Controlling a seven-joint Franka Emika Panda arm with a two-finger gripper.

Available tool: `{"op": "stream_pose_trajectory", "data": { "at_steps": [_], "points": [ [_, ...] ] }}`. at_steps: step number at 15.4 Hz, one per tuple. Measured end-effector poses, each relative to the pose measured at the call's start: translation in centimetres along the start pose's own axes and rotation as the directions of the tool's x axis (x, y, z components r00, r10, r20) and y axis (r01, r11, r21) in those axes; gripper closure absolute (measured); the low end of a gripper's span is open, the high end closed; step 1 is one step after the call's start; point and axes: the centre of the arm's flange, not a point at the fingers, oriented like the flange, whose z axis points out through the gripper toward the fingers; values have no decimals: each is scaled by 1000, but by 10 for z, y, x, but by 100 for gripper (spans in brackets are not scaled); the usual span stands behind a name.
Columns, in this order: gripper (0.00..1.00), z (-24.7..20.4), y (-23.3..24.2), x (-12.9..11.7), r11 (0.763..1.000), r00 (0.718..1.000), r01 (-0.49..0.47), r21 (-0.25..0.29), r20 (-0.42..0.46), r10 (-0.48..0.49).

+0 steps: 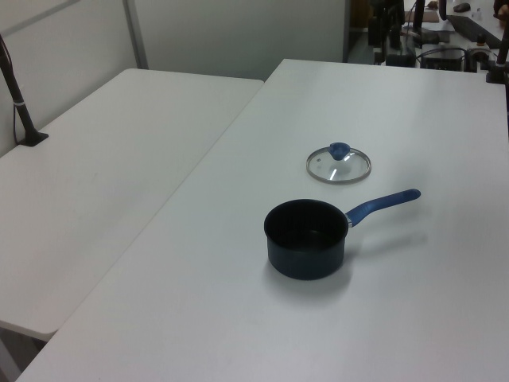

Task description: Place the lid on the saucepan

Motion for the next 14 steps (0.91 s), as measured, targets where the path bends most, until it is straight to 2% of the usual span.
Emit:
{"op": "stream_pose_trajectory", "data": {
  "at_steps": [14],
  "points": [
    [0, 29, -12, 19, 998, 998, 57, -4, 23, -57]
  ]
}}
